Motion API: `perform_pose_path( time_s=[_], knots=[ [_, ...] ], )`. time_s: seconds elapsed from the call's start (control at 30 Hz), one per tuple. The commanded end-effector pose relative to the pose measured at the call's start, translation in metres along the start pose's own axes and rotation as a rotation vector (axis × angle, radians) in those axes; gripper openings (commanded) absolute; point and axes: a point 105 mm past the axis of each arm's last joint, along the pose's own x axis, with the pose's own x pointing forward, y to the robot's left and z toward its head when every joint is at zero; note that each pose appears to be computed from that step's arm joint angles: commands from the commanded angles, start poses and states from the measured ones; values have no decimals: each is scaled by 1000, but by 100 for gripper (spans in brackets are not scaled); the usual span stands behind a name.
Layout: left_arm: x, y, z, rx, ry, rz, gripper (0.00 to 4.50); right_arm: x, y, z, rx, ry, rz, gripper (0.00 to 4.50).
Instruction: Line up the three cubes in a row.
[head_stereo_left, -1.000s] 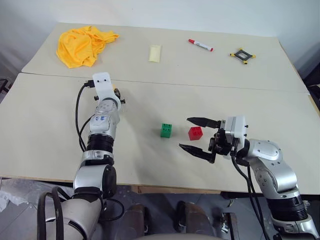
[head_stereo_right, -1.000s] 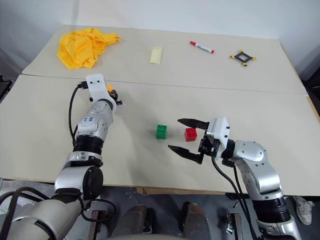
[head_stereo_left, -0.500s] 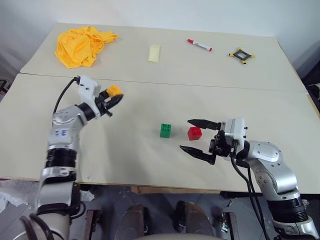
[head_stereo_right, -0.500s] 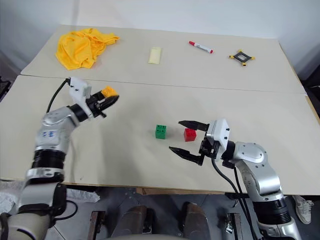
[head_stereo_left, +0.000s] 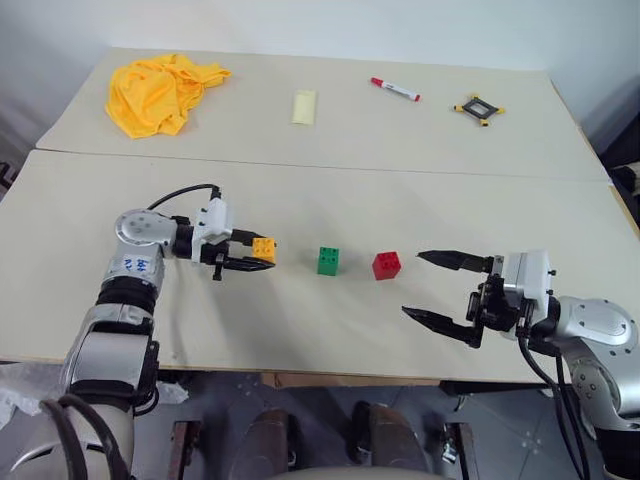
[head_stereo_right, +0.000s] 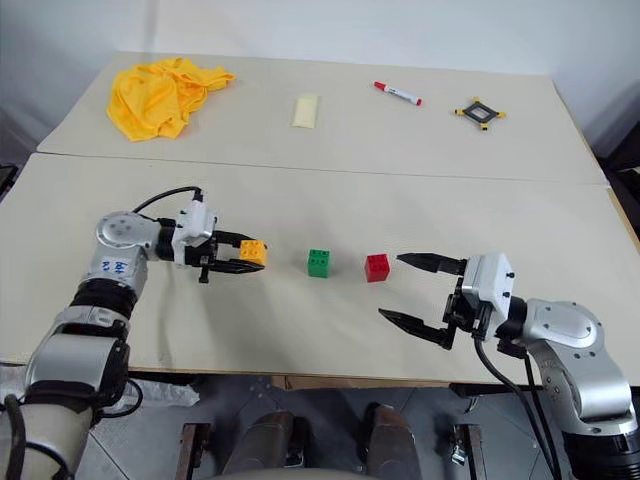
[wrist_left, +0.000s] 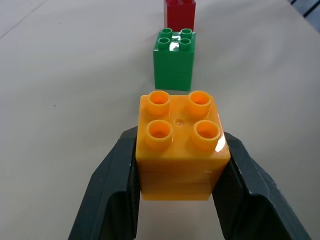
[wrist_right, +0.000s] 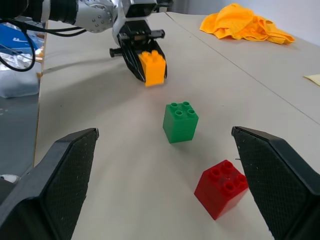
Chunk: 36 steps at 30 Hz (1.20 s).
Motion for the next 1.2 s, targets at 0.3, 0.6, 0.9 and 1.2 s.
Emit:
perform_pose_path(
  time_s=[0.3,0.6,0.9,1.2],
  knots=[
    [12,10,1,-31,64,-34,152,5,9,13,-27,-23,-7,450],
    [1,16,3,-9,35,45,427,7,9,9,-9,-19,13,450],
    [-67,-4,11,-51,-132,141,448,-11,-18,4,-19,-30,15,450],
    [-120,-26,26,-101,-223,397,448,-26,-49,5,-121,-39,150,450]
  ],
)
